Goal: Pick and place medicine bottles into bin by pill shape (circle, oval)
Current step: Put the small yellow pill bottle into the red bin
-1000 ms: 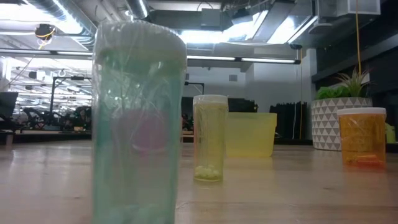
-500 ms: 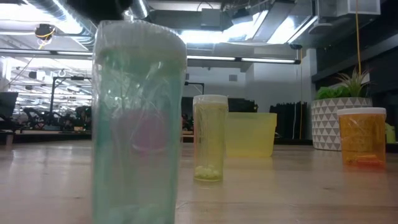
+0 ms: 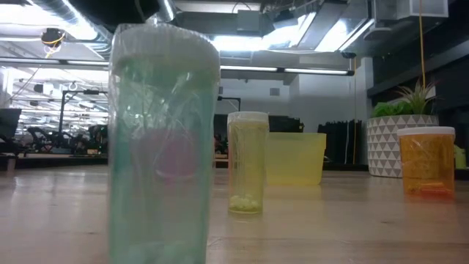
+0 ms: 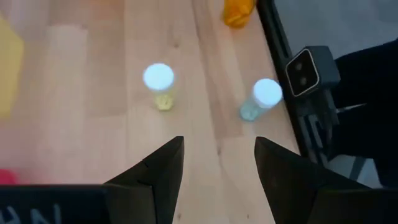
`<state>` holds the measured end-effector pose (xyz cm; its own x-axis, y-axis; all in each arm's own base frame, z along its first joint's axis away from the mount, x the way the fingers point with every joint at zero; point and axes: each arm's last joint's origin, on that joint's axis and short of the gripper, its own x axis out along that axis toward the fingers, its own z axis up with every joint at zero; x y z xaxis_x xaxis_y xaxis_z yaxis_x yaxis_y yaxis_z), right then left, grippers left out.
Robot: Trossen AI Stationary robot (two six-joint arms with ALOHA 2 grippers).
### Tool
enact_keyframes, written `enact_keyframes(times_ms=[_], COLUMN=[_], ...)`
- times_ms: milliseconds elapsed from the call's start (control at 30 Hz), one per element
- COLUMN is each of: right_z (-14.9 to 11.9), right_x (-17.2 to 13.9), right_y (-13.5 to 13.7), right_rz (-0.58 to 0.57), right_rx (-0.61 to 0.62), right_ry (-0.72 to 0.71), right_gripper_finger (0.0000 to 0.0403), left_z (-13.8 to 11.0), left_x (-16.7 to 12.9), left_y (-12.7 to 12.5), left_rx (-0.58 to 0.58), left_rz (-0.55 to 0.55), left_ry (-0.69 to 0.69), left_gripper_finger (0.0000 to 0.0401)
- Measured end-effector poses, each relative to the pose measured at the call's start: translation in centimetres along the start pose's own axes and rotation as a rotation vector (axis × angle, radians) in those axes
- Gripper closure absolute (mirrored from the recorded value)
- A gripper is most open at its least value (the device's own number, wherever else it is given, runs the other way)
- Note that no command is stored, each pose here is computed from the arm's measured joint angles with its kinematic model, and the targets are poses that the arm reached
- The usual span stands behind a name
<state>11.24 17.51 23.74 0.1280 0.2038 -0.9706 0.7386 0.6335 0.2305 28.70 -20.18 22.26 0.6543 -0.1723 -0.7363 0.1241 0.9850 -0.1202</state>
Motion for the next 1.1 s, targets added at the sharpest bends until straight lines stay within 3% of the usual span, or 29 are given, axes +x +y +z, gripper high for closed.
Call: enact_keyframes(times_ms=[333, 500, 667, 1100], right_z=[0.0, 0.0, 0.0, 0.0], right_x=[0.0, 0.0, 0.0, 0.0], right_y=[0.0, 0.0, 0.0, 0.0], right_rz=[0.0, 0.0, 0.0, 0.002], right_rx=[0.0, 0.0, 0.0, 0.0], right_ry=[-0.001, -0.002, -0.002, -0.008], right_gripper_finger=[0.0268, 0.0268, 0.0268, 0.0268], left_z=[-1.3, -1.4, -1.3, 0.3], left_x=[4.1, 6.2, 7.8, 8.4], left_y=[-0.5, 0.9, 2.1, 2.6], left_rx=[0.018, -0.002, -0.014, 0.053], left_rz=[0.047, 0.147, 0.143, 0.111], left_ry=[0.009, -0.004, 0.002, -0.129], left_gripper_finger=[0.0211, 0.0211, 0.0211, 0.0211])
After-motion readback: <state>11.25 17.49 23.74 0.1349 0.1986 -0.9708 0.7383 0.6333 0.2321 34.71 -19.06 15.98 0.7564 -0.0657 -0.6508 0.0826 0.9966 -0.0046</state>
